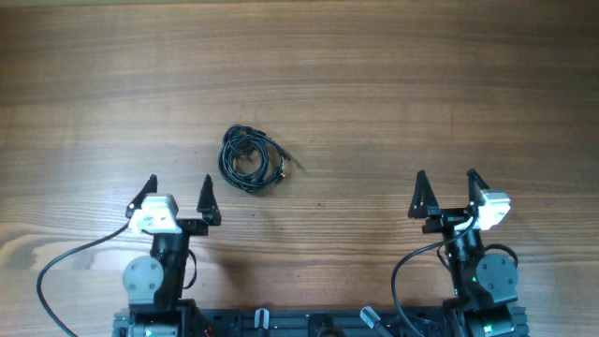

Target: Untangle cables

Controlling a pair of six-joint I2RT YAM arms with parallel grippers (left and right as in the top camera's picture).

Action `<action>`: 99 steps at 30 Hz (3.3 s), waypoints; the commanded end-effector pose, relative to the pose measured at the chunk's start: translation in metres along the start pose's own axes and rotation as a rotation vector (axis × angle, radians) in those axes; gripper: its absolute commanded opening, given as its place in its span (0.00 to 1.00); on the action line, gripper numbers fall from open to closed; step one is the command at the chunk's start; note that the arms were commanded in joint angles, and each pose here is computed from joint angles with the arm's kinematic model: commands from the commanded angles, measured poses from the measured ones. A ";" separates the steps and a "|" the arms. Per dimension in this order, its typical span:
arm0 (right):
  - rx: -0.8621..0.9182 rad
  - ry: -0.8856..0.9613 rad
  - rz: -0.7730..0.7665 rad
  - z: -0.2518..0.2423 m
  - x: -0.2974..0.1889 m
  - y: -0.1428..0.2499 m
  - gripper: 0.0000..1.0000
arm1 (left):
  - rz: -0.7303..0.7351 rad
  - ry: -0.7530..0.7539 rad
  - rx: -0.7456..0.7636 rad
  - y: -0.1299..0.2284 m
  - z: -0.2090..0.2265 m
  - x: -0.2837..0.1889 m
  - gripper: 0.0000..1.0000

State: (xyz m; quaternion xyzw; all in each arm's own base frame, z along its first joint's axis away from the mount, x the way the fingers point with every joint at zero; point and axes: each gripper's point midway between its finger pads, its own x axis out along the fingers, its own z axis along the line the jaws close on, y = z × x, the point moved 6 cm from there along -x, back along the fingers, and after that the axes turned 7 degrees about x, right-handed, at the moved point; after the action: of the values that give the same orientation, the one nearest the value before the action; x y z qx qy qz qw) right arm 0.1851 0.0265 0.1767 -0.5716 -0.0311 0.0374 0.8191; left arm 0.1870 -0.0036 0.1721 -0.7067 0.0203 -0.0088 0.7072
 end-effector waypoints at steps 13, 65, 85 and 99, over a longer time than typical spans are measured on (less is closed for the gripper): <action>-0.017 -0.004 0.004 0.001 0.000 0.001 1.00 | -0.155 0.019 -0.057 -0.143 -0.003 -0.037 1.00; -0.017 -0.004 0.004 0.001 0.000 0.001 1.00 | 1.339 -0.081 -0.391 -0.014 -0.007 0.100 1.00; -0.017 -0.004 0.004 0.001 0.000 0.001 1.00 | 1.357 -0.141 -0.461 0.049 -0.007 0.094 1.00; -0.017 -0.004 0.004 0.001 0.000 0.001 1.00 | 1.374 -0.156 -0.476 0.058 -0.007 0.097 1.00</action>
State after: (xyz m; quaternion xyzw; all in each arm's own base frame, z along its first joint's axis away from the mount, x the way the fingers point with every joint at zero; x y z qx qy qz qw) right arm 0.1856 0.0266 0.1754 -0.5721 -0.0280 0.0395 0.8187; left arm 0.2837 -0.0164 0.1173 -0.6676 0.4146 0.4821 0.3872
